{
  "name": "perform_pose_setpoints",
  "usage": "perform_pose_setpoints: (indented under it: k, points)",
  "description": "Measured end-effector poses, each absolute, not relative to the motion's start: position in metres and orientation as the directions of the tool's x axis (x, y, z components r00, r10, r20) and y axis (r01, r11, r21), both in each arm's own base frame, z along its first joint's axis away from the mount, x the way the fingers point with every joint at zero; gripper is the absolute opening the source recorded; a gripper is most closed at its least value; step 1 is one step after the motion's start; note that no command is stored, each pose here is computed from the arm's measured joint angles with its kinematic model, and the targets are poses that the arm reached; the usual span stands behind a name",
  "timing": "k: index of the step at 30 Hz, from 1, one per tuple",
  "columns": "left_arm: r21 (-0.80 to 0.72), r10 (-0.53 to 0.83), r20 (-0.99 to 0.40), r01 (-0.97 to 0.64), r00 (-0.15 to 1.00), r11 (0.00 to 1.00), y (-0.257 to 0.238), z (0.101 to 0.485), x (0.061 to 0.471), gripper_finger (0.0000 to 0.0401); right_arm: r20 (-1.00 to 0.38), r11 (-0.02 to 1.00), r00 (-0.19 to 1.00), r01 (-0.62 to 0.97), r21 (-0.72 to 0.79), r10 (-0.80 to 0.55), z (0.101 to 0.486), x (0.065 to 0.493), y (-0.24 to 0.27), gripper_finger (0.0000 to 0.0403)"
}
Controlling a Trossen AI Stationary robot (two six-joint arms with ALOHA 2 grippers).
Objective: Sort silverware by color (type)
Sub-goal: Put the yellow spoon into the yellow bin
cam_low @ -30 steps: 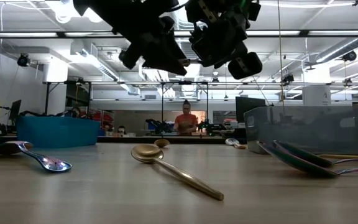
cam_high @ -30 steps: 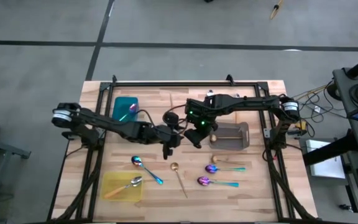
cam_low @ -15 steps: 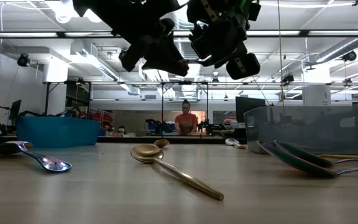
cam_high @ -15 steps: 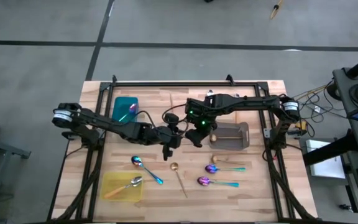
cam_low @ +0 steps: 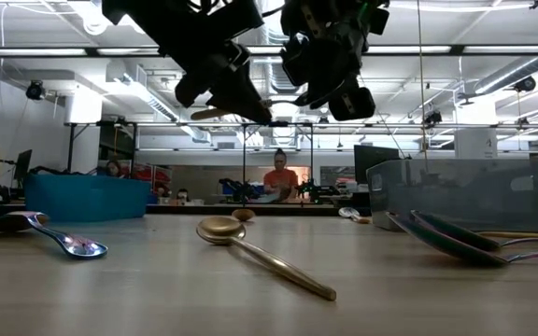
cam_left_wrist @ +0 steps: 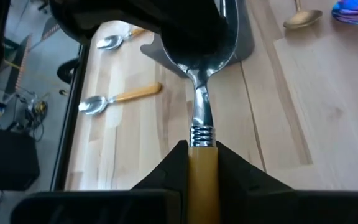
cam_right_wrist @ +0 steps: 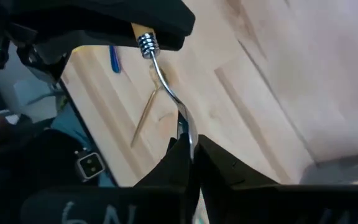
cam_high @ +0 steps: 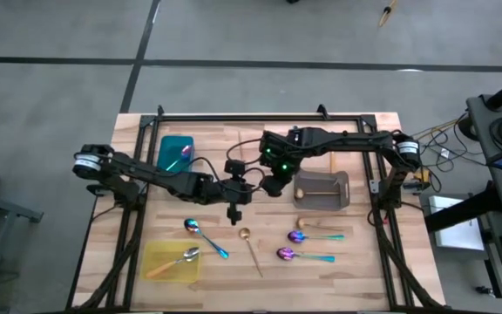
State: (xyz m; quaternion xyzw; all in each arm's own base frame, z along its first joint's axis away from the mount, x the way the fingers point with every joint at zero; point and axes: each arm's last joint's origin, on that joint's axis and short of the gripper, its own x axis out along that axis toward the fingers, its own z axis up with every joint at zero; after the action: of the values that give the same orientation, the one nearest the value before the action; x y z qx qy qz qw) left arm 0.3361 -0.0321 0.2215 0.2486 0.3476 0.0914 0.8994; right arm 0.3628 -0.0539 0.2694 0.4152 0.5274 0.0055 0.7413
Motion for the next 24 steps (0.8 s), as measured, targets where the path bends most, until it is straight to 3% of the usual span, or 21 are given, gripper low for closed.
perform_pose_setpoints:
  k: [16,24]
  points:
    - [0.499,0.327,-0.602,0.024,0.728,0.866,-0.033,0.223,0.333,0.003,-0.741,0.704,0.524,0.327,0.631,0.42,0.282,0.362,-0.065,0.0163]
    - [0.424,0.299,-0.687,0.031,0.662,0.905,-0.036,0.243,0.327,0.003,-0.697,0.779,0.619,0.211,0.591,0.361,0.315,0.351,-0.088,0.0202]
